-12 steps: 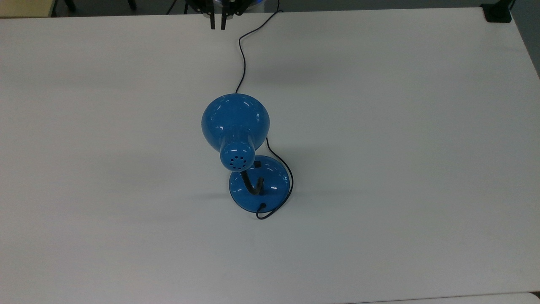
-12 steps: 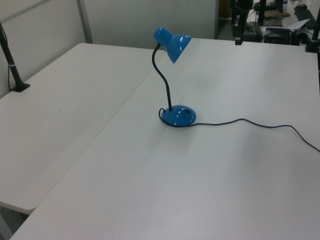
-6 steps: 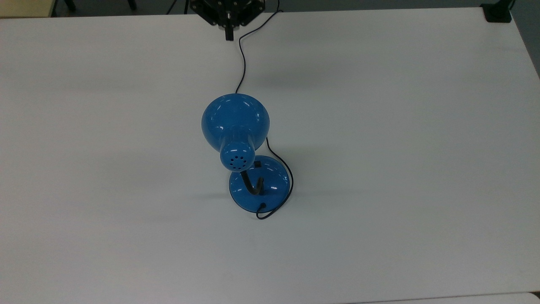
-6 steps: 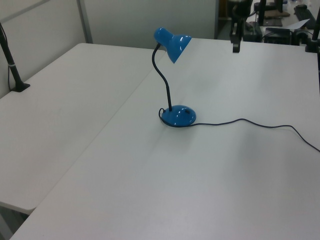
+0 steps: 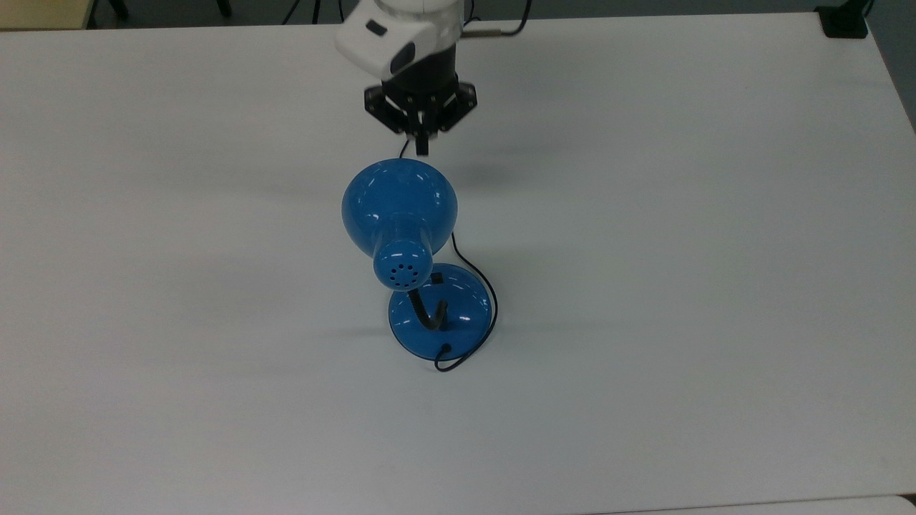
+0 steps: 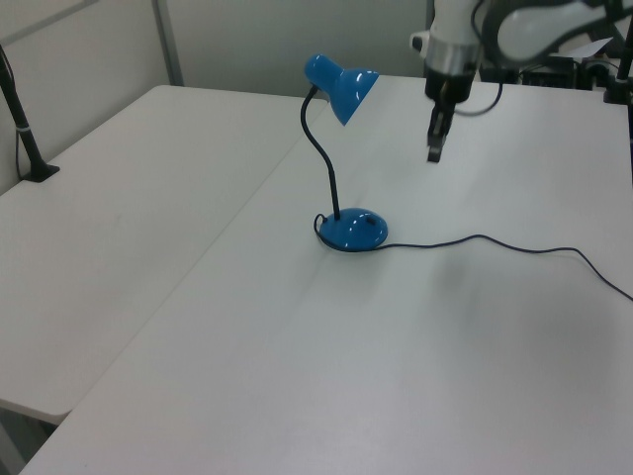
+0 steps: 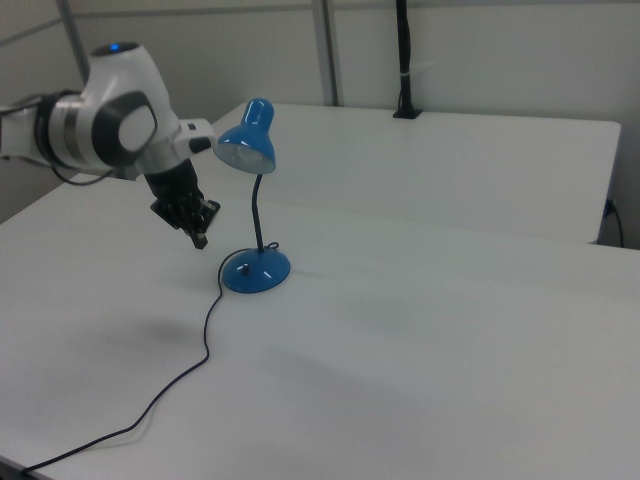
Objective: Turn on the lamp
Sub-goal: 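Move the gripper down to the switch on the blue lamp base, then press the gripper down on the base switch, then lift the gripper up and away from the lit lamp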
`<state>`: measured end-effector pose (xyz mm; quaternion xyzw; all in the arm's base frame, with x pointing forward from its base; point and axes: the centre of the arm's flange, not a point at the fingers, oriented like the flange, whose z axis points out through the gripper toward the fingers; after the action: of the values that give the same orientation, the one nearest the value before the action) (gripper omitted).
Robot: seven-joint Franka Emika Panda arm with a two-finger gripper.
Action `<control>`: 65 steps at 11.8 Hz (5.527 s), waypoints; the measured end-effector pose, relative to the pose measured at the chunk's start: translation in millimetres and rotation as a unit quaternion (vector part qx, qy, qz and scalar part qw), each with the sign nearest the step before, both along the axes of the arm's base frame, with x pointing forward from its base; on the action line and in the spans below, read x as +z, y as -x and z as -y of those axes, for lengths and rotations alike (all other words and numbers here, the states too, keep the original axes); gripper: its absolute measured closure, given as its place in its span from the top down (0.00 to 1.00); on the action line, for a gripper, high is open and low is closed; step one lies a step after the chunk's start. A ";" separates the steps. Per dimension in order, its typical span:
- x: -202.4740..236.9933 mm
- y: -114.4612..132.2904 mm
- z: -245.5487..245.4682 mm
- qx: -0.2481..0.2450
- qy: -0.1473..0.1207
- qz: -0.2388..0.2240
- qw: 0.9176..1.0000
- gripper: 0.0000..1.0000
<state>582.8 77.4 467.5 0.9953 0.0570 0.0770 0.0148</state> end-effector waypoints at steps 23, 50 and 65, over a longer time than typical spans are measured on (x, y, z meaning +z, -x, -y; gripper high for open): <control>-143.8 -59.9 -19.7 0.026 -0.036 0.154 0.987 0.01; -138.5 -65.0 -15.3 0.005 -0.038 0.149 0.988 0.01; -140.2 -68.3 -15.0 0.003 -0.038 0.146 0.988 0.01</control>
<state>651.1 92.4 327.3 0.9729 0.0545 0.2242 -0.0154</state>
